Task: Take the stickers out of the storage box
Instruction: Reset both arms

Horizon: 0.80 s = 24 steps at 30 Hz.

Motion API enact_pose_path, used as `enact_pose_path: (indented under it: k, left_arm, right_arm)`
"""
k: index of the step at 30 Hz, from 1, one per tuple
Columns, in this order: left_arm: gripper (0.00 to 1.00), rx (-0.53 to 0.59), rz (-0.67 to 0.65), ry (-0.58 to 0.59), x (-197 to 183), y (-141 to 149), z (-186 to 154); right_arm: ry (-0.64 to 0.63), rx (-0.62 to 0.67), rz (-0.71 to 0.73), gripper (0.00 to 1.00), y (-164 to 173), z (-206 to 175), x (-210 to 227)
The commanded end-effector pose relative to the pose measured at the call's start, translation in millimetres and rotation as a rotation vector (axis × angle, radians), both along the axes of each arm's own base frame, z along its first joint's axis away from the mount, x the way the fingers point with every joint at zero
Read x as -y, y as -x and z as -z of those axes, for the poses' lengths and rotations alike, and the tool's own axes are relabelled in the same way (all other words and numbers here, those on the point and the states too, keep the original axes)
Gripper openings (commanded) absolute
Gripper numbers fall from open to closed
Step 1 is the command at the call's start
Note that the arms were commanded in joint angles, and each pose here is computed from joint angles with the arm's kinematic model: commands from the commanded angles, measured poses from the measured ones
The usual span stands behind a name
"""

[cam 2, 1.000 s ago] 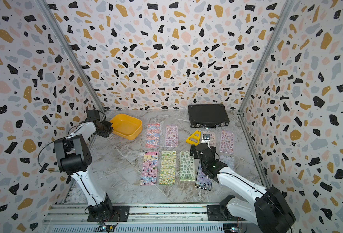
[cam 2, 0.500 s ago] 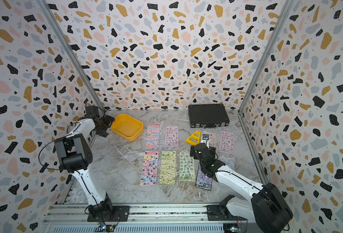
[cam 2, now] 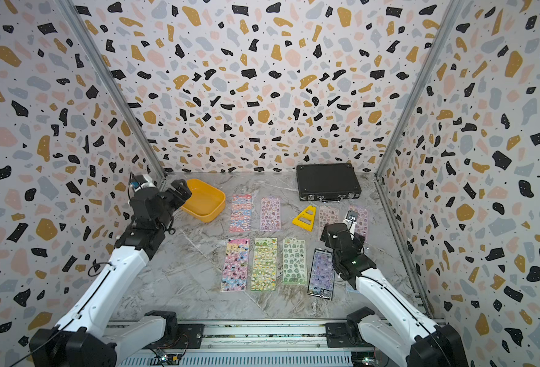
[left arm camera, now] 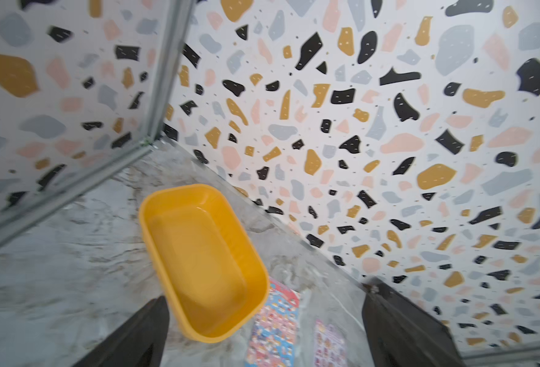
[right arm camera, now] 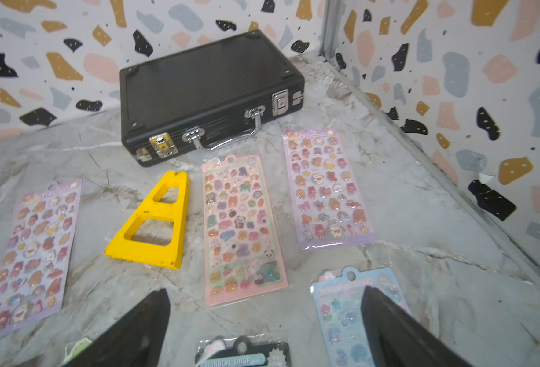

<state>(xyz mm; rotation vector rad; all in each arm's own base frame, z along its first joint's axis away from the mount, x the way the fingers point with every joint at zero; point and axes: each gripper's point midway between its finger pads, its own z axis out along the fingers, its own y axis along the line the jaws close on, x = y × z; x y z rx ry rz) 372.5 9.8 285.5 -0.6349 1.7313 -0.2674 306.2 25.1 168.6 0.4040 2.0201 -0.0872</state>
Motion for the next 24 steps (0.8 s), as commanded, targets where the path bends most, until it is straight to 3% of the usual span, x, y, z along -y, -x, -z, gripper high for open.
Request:
enact_pose_path:
  k: [1,4,7,11,14,18,24]
  left_arm:
    - [0.99,0.043,-0.109,-0.18,-27.3,26.0,21.6]
    - [0.99,0.047,-0.236,-0.245,-50.6,51.5,56.6]
    - [0.99,-0.051,-0.358,-0.274,-70.6,62.8,95.0]
    - [0.99,-0.222,-0.305,-0.375,-68.2,47.6,129.0]
    - [0.99,-0.229,-0.184,-0.405,-52.1,31.7,128.9]
    - [0.99,-0.242,-0.165,-0.402,-49.7,31.4,131.8]
    - [0.99,-0.342,-0.134,-0.42,-48.4,35.9,161.9]
  right_arm:
    - [0.02,0.008,0.06,0.99,6.8,3.7,22.6]
    - [0.085,0.061,0.126,0.99,5.7,-2.1,42.8]
    - [0.252,0.081,0.215,0.99,12.5,-8.2,68.4]
    - [0.387,0.216,0.153,0.99,15.5,-1.5,68.1]
    - [0.428,0.254,0.096,0.99,17.1,6.4,63.5]
    - [0.428,0.184,-0.05,0.99,5.4,26.5,42.8]
    - [0.437,0.142,-0.098,0.99,-5.7,38.8,35.6]
